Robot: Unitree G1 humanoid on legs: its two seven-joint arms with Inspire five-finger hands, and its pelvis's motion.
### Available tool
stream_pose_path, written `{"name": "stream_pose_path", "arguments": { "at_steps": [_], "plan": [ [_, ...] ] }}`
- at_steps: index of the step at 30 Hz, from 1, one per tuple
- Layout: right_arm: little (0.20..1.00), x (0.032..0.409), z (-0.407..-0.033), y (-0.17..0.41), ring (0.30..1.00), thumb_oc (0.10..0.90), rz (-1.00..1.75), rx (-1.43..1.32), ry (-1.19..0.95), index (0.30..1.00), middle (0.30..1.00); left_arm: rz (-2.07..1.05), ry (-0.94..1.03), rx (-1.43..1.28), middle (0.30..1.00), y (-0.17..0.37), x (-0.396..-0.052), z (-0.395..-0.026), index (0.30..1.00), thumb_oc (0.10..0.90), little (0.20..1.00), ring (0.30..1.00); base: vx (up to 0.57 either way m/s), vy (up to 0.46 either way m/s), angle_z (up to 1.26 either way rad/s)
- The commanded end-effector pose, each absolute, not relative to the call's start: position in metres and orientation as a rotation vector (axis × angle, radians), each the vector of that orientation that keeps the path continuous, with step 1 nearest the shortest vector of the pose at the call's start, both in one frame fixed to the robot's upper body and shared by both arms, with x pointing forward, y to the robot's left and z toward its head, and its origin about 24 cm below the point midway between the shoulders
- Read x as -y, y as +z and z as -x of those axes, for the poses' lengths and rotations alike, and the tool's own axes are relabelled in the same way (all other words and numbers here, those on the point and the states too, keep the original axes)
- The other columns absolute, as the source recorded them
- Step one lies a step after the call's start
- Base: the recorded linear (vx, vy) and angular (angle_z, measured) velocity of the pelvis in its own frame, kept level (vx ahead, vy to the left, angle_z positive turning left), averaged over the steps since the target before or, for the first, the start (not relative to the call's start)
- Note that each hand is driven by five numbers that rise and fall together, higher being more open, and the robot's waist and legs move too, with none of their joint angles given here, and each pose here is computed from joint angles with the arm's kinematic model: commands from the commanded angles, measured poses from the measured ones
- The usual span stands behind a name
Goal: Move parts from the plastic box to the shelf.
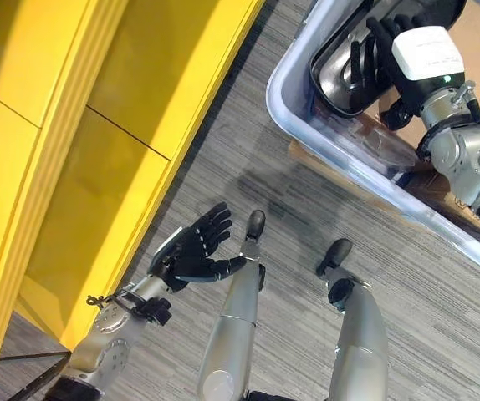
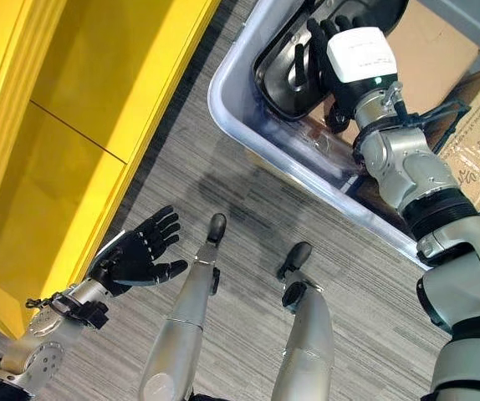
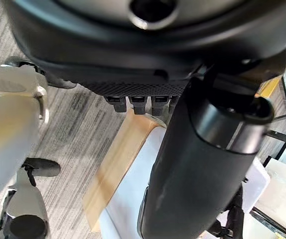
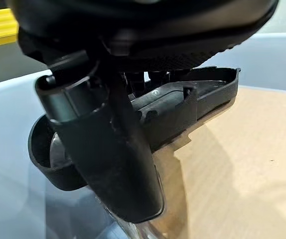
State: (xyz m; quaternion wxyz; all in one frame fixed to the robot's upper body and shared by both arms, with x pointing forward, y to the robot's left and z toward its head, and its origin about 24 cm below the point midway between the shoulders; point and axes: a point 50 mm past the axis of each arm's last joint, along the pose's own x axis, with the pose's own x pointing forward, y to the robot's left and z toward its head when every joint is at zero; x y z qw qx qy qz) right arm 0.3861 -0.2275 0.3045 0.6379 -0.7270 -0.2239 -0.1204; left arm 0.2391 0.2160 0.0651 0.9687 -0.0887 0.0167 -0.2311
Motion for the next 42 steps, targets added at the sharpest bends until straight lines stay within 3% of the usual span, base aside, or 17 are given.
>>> {"name": "stream_pose_path", "arguments": {
  "at_steps": [1,22,23,24,42],
  "plan": [
    [1.0,0.259,-0.378,0.325,1.0,0.9,1.728,0.44,-0.417,1.0,1.0,0.215,-0.5,0.12,1.0,0.092,-0.218,-0.231,1.0,0.9,1.0,1.0,0.0,0.0,0.0],
    [1.0,0.293,-0.37,0.328,1.0,0.9,1.688,0.286,-0.42,1.0,1.0,0.263,-0.527,0.221,1.0,0.119,-0.236,-0.232,1.0,0.9,1.0,1.0,-0.02,-0.038,0.09],
    [0.701,0.297,-0.371,0.326,0.701,0.686,1.687,0.242,-0.416,0.701,0.701,0.253,-0.529,0.22,1.0,0.12,-0.237,-0.232,1.0,0.9,1.0,1.0,-0.01,-0.049,-0.01],
    [0.3,0.298,-0.372,0.325,0.3,0.4,1.669,0.226,-0.414,0.3,0.3,0.249,-0.528,0.22,1.0,0.12,-0.238,-0.232,1.0,0.9,1.0,1.0,-0.02,-0.061,0.02],
    [0.3,0.292,-0.379,0.312,0.3,0.4,1.717,0.186,-0.297,0.3,0.3,0.211,-0.55,0.226,1.0,0.129,-0.24,-0.238,1.0,0.9,1.0,1.0,0.0,-0.018,0.01]
  ]
}}
